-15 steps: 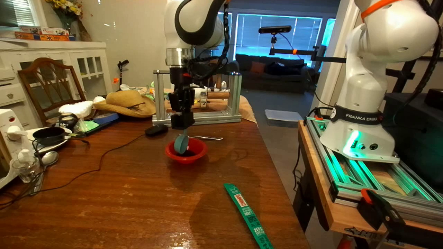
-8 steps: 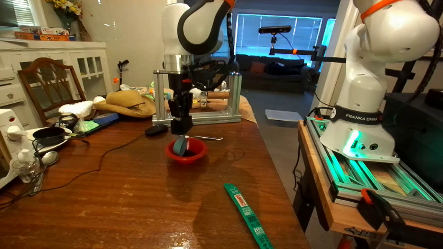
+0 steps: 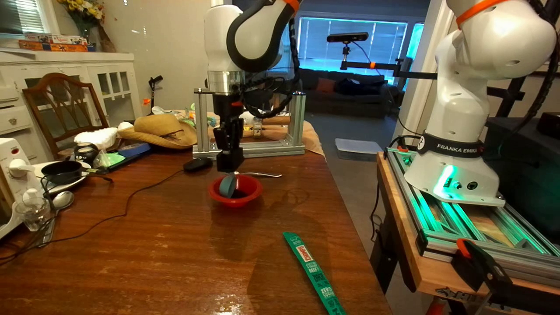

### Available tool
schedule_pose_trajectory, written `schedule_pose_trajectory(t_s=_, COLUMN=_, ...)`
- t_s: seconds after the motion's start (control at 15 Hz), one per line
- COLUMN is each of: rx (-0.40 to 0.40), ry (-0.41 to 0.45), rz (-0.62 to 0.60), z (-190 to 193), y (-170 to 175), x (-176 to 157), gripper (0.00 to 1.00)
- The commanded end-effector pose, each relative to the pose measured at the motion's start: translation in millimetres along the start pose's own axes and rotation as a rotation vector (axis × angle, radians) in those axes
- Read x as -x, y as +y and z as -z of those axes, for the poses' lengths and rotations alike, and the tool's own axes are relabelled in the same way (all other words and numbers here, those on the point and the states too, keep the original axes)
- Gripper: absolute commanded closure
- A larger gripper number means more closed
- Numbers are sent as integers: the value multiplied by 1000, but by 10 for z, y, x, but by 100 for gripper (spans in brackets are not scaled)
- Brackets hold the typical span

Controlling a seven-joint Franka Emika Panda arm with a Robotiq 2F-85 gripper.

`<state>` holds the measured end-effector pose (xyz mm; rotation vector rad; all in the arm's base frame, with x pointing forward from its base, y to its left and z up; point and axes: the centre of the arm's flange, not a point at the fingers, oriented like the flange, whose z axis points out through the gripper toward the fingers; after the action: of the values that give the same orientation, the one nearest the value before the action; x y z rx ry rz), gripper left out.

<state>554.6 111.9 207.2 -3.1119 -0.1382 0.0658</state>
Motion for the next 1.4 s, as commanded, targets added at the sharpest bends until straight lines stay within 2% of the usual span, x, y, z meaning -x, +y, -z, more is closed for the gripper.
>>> schedule_pose_trajectory(t_s=0.0, rx=15, ry=-69, rz=-6, z=-50, y=-24, x=70, gripper=77)
schedule_pose_trajectory(t_s=0.4, rx=6, ry=-162, rz=-1, z=-47, y=-53, x=107, gripper=77)
schedule_pose_trajectory(t_s=0.87, rx=-11, ry=-318, rz=1, z=-5, y=-183, x=161, gripper=77)
schedule_pose_trajectory(t_s=1.33, rx=-50, ry=-390, rz=-41, z=146, y=-168, x=103, gripper=77)
